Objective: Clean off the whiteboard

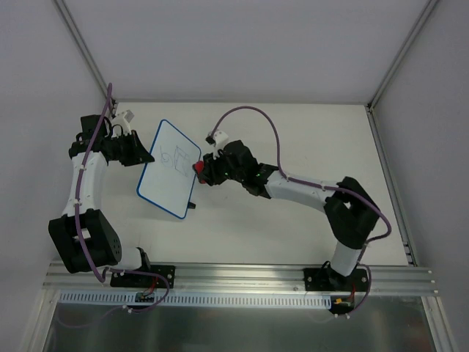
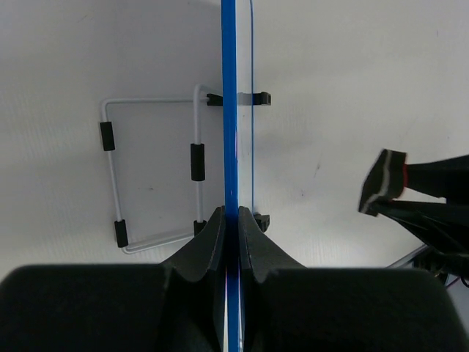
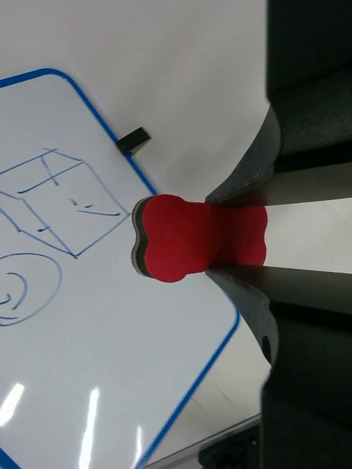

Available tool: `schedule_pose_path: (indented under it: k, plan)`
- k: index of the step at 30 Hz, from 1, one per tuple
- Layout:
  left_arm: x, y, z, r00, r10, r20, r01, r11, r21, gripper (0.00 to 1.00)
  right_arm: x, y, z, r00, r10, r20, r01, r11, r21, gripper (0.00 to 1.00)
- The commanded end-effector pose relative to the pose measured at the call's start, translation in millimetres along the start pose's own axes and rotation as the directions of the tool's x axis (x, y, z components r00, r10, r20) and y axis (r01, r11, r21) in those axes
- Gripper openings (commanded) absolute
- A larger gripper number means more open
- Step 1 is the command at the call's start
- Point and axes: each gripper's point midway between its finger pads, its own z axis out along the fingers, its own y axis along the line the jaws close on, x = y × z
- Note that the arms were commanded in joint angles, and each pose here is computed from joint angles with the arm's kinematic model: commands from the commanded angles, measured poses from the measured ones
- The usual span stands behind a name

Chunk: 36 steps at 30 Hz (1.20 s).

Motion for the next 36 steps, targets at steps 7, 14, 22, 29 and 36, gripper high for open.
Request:
schedule_pose_path:
  k: [7,14,22,29,36]
  plan:
    - [43.1,-1.0,19.8,0.983,-0.057,-0.177,0.057,0.998,-0.004,0.00,-29.5,14.2,105.3,0.989,0.104,0.107,-0.099,0.994,-0.044,0.00]
    - [52.8,6.2,36.3,0.969,0.001,-0.248,-0.021,0.997,-0.075,0.00,-8.1,19.2,130.2,0.995,0.081,0.065,-0.077,0.995,-0.068,0.00]
    - [59.8,7.1,48.6,0.951,0.056,-0.303,-0.086,0.993,-0.086,0.00,20.5,-51.7,146.5,0.981,0.192,0.006,-0.192,0.980,0.060,0.00]
    - [71.7,5.4,47.0,0.944,0.074,-0.322,-0.100,0.993,-0.063,0.00,32.3,-91.3,135.6,0.964,0.263,-0.032,-0.257,0.958,0.124,0.00]
    - [91.6,2.6,43.5,0.923,0.044,-0.381,-0.069,0.996,-0.052,0.00,8.2,-49.1,130.9,0.980,0.194,-0.041,-0.194,0.981,-0.012,0.00]
